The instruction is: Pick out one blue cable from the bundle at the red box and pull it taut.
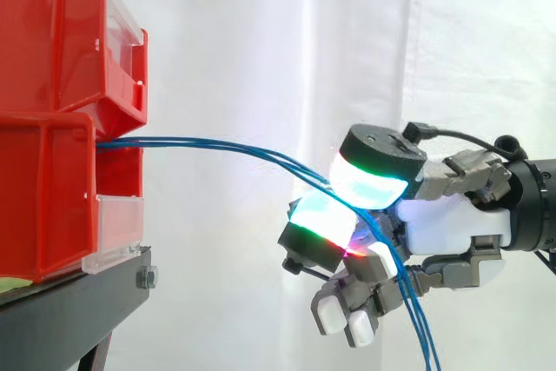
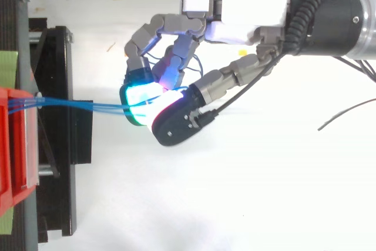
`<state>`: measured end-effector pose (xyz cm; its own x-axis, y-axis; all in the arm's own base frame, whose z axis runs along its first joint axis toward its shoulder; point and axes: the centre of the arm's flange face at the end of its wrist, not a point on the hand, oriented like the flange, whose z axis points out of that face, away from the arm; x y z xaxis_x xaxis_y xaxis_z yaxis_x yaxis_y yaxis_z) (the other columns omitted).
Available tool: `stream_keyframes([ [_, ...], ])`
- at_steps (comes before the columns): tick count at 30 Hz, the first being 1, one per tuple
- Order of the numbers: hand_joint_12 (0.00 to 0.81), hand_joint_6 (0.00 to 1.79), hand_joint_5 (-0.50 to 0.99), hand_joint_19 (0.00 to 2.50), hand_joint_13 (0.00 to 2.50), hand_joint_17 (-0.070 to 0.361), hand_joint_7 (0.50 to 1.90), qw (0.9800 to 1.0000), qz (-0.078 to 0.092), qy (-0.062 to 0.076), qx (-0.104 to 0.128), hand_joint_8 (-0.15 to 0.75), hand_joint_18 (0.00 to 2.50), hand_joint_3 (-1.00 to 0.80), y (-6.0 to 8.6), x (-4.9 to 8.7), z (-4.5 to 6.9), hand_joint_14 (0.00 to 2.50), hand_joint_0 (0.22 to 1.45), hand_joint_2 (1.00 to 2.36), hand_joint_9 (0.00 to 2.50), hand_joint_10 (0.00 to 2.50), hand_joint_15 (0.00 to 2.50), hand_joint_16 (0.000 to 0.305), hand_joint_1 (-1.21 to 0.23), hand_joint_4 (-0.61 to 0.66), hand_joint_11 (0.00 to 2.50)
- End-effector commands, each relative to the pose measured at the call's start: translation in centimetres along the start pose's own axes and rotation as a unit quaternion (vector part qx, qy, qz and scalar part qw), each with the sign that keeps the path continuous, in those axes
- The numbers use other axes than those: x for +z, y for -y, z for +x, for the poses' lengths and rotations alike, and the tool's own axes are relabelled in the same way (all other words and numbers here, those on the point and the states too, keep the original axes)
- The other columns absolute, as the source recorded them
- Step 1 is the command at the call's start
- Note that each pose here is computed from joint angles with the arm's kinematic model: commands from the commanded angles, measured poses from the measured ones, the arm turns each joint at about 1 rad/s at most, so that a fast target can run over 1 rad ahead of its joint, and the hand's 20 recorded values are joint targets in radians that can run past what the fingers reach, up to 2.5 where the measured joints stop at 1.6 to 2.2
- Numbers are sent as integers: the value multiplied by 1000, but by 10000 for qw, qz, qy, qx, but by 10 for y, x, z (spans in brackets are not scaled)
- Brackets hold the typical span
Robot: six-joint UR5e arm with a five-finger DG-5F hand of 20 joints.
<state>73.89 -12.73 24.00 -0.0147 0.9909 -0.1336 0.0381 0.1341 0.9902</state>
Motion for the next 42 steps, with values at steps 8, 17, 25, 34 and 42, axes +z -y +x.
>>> stream_keyframes([
  [8,473,920,-149,680,774,137,1092,10000,1,1,19,313,695,-489,0,0,0,20,771,1000,1114,28,467,61,-916,3,766],
  [17,474,918,-149,674,781,137,1011,10000,2,9,19,308,702,-500,0,0,-1,19,722,1000,1111,31,475,61,-950,44,767],
  [25,464,896,-142,690,786,136,979,10000,-13,11,50,304,689,-500,-1,0,-1,20,587,1000,1147,30,487,60,-864,119,765],
  [34,472,862,-131,718,797,137,988,10000,-5,17,73,308,673,-500,0,0,-2,19,558,1000,1183,29,487,61,-558,86,745],
  [42,465,854,-128,735,789,134,1010,10000,-4,25,73,300,652,-500,-1,-1,-3,21,578,1000,1200,27,486,60,-479,57,749],
])
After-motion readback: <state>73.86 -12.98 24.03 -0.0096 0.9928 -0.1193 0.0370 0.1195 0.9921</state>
